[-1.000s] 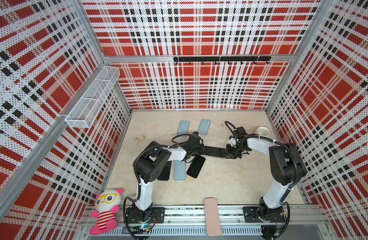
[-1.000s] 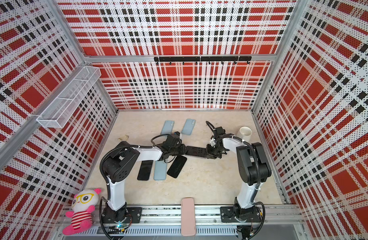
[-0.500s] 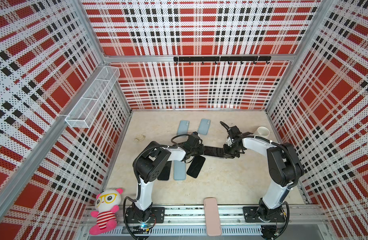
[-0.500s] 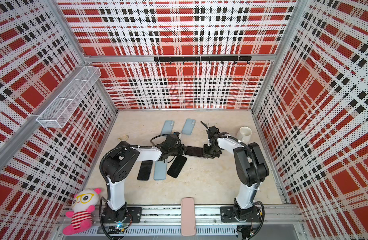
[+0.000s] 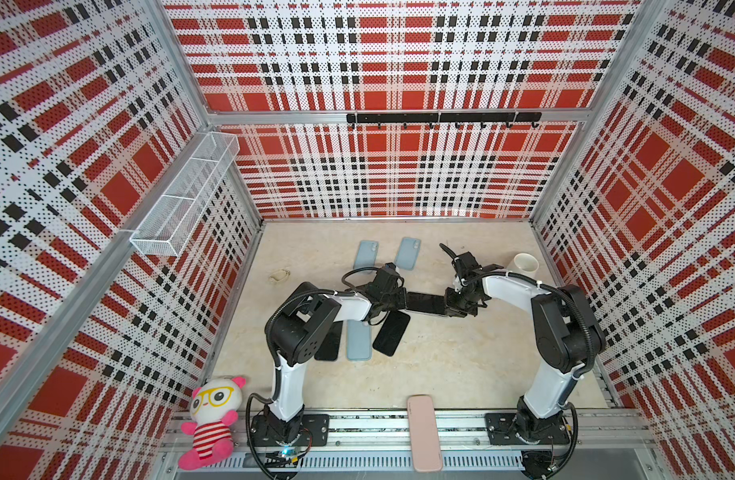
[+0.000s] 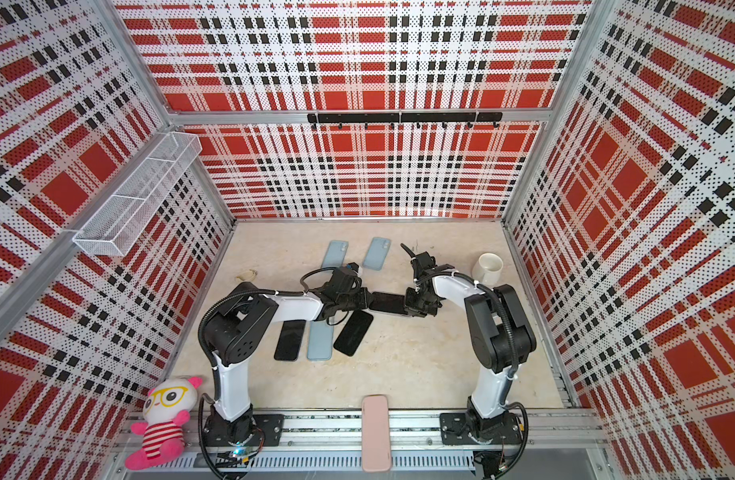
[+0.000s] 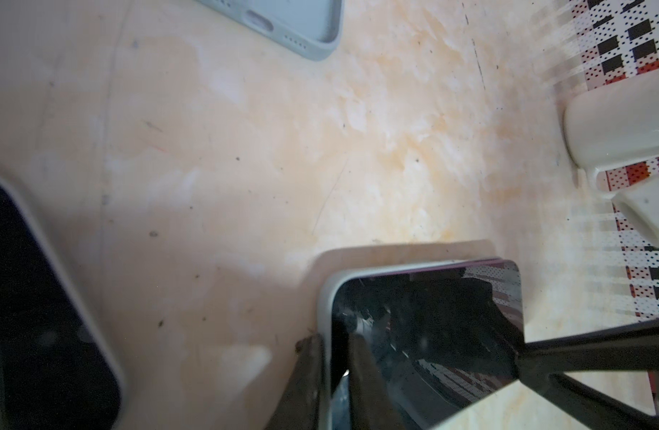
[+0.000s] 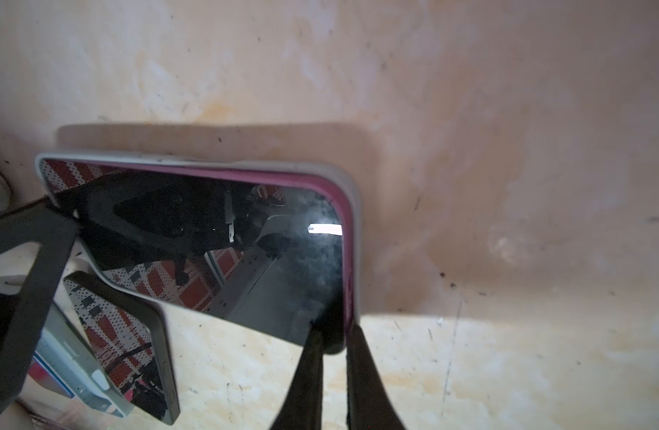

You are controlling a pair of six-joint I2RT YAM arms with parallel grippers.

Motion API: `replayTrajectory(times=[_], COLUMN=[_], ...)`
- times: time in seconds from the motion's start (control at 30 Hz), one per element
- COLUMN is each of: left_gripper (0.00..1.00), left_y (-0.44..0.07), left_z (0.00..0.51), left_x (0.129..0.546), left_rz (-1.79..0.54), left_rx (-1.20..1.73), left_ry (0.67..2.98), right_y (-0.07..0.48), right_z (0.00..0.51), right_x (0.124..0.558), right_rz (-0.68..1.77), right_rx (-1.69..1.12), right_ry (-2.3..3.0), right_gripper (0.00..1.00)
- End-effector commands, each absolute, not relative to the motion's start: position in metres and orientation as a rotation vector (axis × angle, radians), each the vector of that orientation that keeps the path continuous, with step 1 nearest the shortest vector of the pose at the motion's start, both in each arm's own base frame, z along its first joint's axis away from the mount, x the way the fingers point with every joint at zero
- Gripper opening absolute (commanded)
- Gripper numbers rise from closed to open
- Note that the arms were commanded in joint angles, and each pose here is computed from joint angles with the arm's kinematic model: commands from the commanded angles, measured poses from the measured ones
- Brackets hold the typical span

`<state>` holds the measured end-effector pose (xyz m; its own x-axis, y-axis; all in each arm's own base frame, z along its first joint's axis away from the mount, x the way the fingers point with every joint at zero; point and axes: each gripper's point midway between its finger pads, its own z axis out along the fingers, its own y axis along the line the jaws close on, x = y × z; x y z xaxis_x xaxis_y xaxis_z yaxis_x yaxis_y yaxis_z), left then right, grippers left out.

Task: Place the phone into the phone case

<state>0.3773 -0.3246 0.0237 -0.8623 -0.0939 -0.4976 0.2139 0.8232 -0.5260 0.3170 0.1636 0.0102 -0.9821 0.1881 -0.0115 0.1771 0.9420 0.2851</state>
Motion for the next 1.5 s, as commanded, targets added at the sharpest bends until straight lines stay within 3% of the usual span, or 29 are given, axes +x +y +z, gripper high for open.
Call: replayTrajectory(times=[0.0, 0.23, 0.5, 0.63, 1.27, 1.47], left_gripper=[0.17, 0.17, 0.17, 0.17, 0.18, 0.17], left_y=[-0.314, -0.312, -0.305, -0.302, -0.314, -0.316], left_z=[-0.027, -0.028, -0.016, -0.015, -0.013, -0.011], left_x=[0.329, 0.332, 0.347, 0.355, 0.352, 0.353], left_rz=[-0.721, -0.718, -0.673, -0.663, -0.694, -0.700], left_rx=[0.166, 0.170, 0.186, 0.180, 0.214, 0.216], left_ry=[2.732, 2.735, 2.703, 2.695, 2.690, 2.686], right_y=[0.167, 0.169, 0.162, 0.154, 0.147, 0.130], right_z=[-0.144, -0.112, 0.034, 0.066, 0.030, 0.009], right_x=[0.197, 0.228, 0.320, 0.344, 0.371, 0.364], right_rz=[0.227, 0.199, 0.244, 0.246, 0.302, 0.153], right_rx=[0.182, 0.123, 0.025, 0.020, -0.001, -0.009], right_ry=[3.466, 3.369, 3.065, 2.997, 3.044, 3.103], right_gripper=[0.05, 0.05, 0.21, 0.22, 0.17, 0.14])
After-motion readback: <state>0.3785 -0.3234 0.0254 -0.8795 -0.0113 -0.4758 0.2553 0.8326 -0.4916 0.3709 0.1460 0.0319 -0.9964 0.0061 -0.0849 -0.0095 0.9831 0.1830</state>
